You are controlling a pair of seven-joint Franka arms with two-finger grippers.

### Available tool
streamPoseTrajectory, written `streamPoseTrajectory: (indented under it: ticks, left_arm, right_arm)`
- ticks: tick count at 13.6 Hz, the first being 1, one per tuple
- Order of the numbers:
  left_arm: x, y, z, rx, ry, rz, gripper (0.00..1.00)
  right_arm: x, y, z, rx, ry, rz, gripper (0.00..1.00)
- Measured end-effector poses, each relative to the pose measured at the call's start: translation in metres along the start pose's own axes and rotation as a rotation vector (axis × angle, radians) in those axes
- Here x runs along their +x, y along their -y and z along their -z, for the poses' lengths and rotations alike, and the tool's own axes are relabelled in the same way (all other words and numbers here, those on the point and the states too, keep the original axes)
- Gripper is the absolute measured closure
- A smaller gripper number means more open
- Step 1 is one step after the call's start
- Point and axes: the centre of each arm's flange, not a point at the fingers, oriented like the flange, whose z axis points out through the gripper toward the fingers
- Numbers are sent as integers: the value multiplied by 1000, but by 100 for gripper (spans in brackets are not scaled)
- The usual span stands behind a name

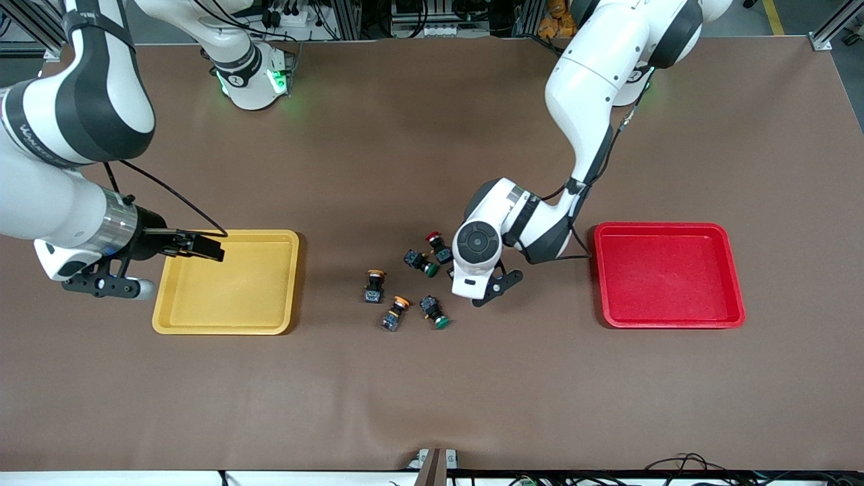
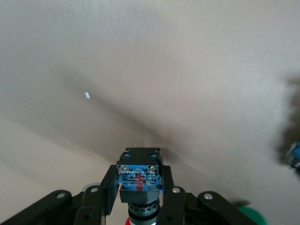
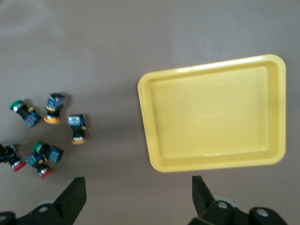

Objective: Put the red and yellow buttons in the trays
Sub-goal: 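Place the red button in the red tray while the right gripper descends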

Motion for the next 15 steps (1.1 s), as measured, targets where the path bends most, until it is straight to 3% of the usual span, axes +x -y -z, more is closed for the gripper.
streamPoseTrajectory:
  ticks: [4, 6, 11, 15]
  left_arm:
    - [66, 41, 53, 6, 0, -47, 59]
    - [112, 74, 67, 21, 18, -100, 59]
    - [238, 181, 70, 54, 37, -278, 59]
    - [294, 244, 66, 119, 18, -417, 59]
  right_arm:
    - [18, 43, -48, 27, -64, -105, 0]
    - [23, 61, -70, 30, -69, -138, 0]
    - [42, 103, -123, 38, -82, -166, 0]
    - [49, 124, -178, 46, -104, -162, 0]
